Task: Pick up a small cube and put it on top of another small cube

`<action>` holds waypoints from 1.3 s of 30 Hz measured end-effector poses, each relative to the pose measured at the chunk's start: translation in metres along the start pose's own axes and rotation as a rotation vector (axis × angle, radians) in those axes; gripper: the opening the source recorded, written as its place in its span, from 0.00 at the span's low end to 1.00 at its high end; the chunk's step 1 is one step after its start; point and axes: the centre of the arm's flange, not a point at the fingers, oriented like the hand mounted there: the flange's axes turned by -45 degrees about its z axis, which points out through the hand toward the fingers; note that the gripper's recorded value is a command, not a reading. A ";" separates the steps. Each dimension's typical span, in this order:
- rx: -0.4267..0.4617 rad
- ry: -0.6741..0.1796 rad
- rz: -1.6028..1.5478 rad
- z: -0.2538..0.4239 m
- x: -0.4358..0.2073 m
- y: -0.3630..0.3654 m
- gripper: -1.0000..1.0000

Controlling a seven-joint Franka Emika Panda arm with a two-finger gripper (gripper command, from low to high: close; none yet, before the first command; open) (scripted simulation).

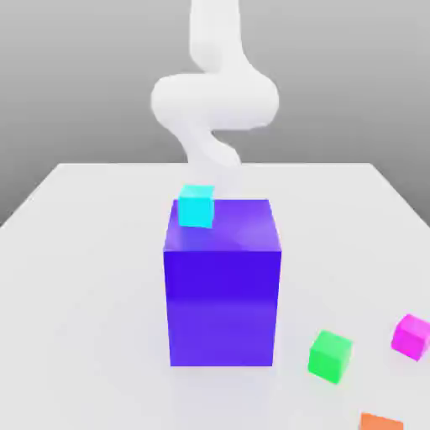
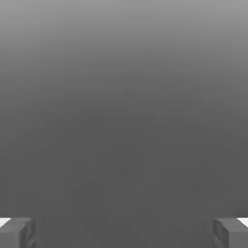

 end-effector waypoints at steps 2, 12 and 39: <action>0.054 -0.061 -0.042 0.042 -0.003 -0.021 0.50; 0.231 -0.350 -0.271 0.215 -0.082 -0.151 0.50; 0.244 -0.705 -0.716 0.398 -0.383 -0.295 0.00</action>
